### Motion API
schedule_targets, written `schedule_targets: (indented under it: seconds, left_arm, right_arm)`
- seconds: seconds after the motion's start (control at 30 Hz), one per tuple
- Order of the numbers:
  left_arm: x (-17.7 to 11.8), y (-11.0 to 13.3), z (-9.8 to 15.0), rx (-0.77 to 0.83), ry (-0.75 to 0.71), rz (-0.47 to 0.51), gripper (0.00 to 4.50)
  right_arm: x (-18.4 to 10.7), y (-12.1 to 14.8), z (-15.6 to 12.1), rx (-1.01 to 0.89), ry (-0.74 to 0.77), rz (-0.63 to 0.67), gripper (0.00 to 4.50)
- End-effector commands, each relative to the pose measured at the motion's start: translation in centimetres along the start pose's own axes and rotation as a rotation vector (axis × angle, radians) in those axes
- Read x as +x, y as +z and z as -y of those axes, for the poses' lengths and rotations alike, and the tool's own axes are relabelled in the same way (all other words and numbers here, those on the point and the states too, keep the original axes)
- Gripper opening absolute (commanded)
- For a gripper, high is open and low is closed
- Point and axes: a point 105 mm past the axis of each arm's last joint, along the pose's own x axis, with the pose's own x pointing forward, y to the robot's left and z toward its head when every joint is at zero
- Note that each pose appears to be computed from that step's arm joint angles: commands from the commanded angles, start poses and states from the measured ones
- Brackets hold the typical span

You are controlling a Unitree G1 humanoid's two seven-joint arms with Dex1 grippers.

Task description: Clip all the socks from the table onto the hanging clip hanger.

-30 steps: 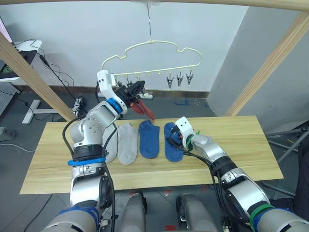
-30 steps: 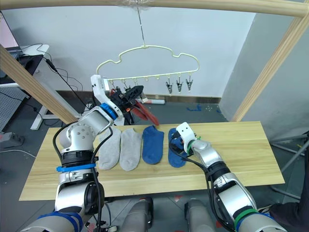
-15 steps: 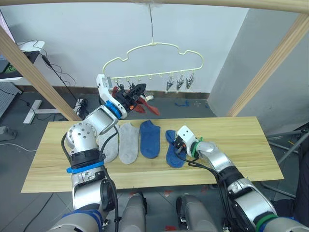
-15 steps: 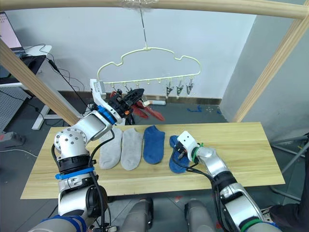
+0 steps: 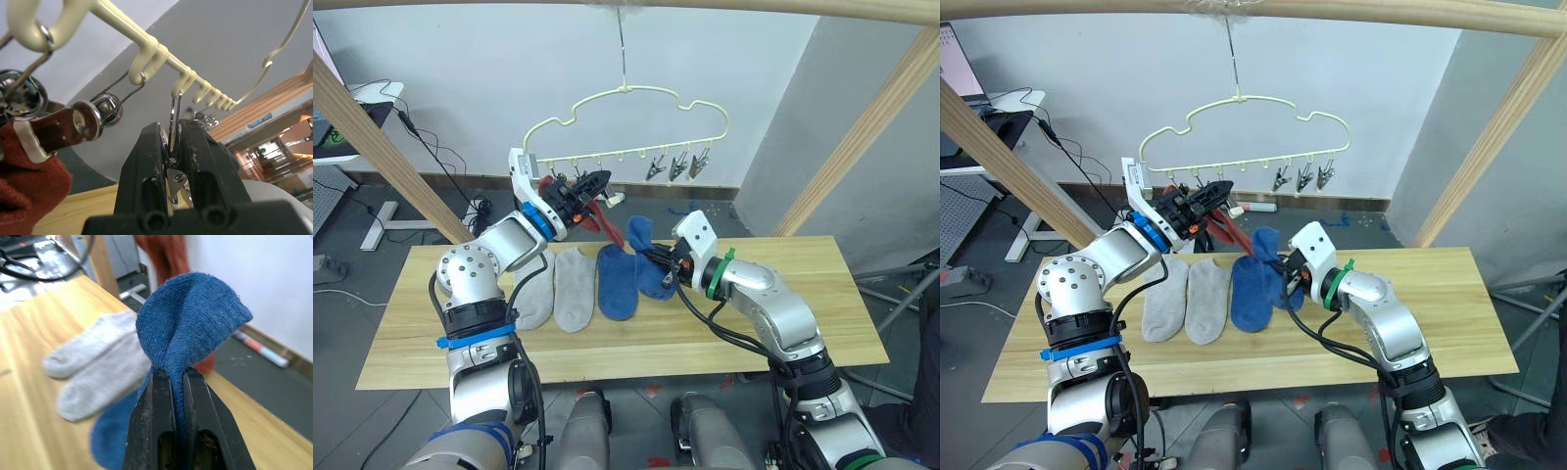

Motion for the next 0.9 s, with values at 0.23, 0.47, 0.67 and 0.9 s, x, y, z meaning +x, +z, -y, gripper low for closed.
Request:
schedule_targets:
  seconds: [0.23,0.47,0.67,0.9]
  left_arm:
    - [0.5,-0.2,0.6,0.008,-0.032,-0.006,0.22]
    - [0.6,-0.1,0.5,0.012,-0.028,0.001,0.22]
    - [0.6,-0.1,0.5,0.003,-0.03,0.008,0.22]
    - [0.6,0.1,0.7,0.002,-0.039,0.017,0.22]
  right_arm:
    - [0.0,3.3,-0.3,0.012,-0.008,0.088,0.05]
    - [0.3,4.3,-0.4,0.004,0.005,0.103,0.05]
    - [0.5,4.7,-0.6,0.008,0.016,0.11,0.05]
    - [0.8,4.5,-0.9,0.024,0.026,0.103,0.05]
